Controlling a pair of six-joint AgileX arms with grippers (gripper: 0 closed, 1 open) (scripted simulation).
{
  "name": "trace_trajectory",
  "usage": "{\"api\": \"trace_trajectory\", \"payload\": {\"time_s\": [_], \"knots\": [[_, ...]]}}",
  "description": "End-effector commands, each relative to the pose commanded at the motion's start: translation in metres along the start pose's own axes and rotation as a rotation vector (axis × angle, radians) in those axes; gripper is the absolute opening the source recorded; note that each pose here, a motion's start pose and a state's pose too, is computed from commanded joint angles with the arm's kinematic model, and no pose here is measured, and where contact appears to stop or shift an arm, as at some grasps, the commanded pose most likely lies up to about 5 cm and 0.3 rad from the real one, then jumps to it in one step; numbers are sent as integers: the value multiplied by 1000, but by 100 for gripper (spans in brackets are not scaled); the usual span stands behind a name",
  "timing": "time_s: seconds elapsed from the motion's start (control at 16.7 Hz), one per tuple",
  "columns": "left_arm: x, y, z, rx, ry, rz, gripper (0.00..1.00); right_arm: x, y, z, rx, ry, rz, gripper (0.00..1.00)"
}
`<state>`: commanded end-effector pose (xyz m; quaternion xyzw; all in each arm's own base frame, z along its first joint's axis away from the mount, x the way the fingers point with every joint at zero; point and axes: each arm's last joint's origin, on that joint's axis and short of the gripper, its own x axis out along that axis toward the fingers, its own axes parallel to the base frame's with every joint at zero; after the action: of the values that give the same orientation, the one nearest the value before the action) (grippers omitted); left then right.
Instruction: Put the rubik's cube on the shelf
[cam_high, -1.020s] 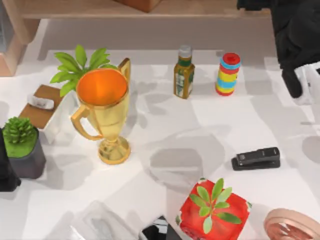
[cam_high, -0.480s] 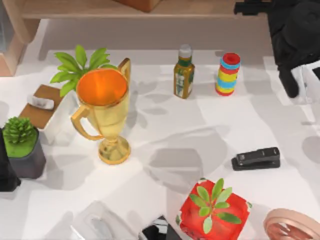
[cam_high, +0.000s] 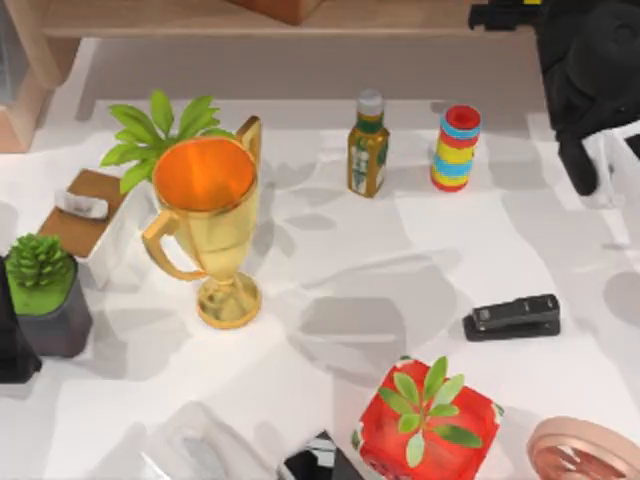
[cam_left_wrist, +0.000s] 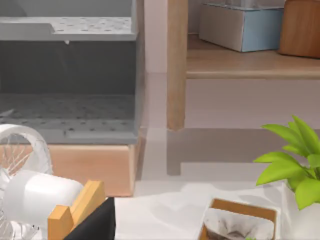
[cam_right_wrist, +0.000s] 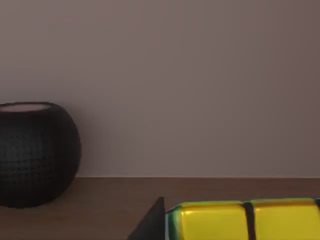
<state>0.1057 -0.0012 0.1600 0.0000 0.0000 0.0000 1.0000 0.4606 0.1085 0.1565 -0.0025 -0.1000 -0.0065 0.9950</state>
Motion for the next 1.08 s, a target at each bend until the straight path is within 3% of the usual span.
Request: {"api": "trace_trajectory", "payload": {"time_s": [0.12,0.18,0.78,1.08], "knots": [[0,0,0,0,0,0,100,0,0,0,0,0,0,98],[0,0,0,0,0,0,100,0,0,0,0,0,0,100],[0,0,0,0,0,0,100,-2,1,2,7,-4,9,100],[0,0,0,0,0,0,100,-31,-17,26,141,-82,96,100]]}}
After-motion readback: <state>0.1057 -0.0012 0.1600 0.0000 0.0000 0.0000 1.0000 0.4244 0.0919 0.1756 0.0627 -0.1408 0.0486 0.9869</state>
